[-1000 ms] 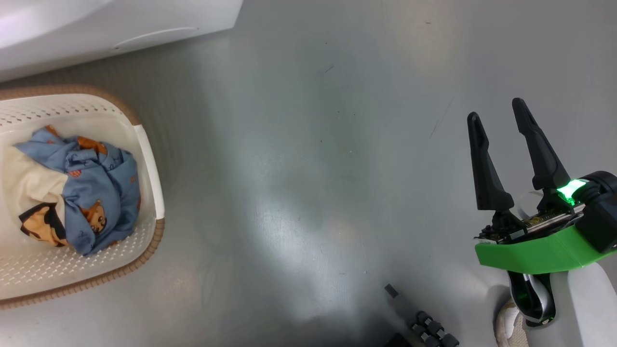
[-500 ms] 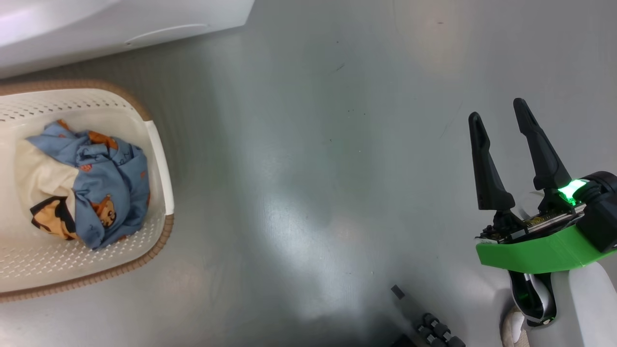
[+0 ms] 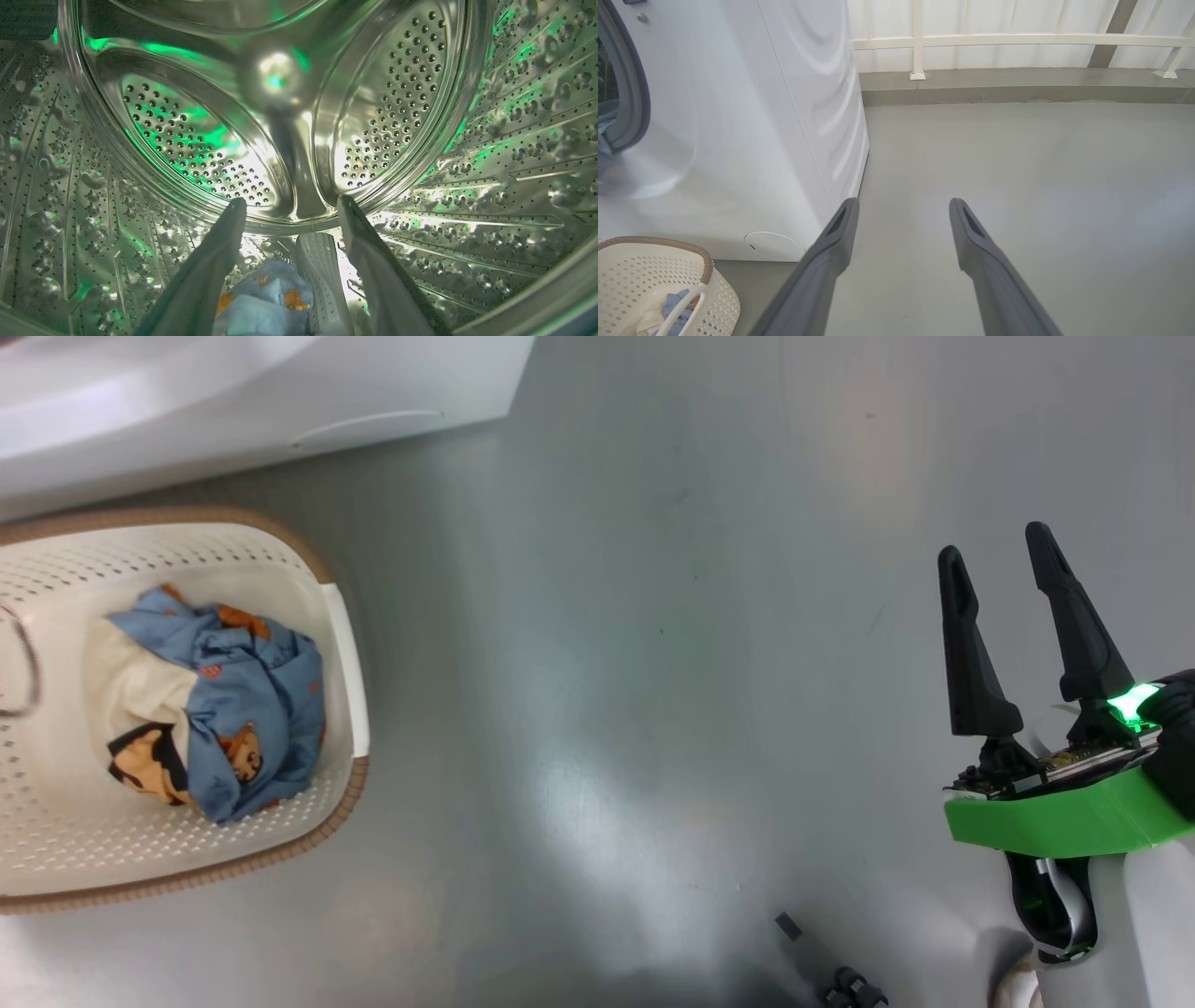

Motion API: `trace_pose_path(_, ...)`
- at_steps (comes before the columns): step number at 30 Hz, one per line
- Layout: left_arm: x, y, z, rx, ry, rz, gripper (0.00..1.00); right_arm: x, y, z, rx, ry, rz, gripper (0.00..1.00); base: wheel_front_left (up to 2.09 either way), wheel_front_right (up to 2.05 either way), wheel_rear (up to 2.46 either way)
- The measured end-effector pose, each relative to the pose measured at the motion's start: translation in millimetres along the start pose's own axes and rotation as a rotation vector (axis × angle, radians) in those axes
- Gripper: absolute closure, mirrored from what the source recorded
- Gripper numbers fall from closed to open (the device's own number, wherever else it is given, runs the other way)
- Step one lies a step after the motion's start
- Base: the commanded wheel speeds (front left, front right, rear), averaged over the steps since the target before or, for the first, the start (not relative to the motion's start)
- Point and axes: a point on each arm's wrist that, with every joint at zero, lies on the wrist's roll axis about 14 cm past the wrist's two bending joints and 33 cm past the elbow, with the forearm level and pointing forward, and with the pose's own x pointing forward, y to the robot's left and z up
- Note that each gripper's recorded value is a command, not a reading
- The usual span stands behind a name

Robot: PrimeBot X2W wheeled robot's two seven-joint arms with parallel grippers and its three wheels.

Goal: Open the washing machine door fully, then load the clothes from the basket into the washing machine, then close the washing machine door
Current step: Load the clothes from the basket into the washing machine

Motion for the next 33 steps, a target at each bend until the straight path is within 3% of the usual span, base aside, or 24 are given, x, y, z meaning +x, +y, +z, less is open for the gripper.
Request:
trace_pose_path(13,-79.9,0.3,-1.1,-0.019,-0.018,0.024,0.0,-8.6,3.4,20.4,-0.002,-0.041,0.012,0.0,0.0,0.0,0.0)
trace_pose_path(33,-260.8,16.7,-2.7,-0.026,0.105,0.174,0.0,-33.8,19.4,50.5,-0.021,-0.085,0.081,0.0,0.0,0.0,0.0)
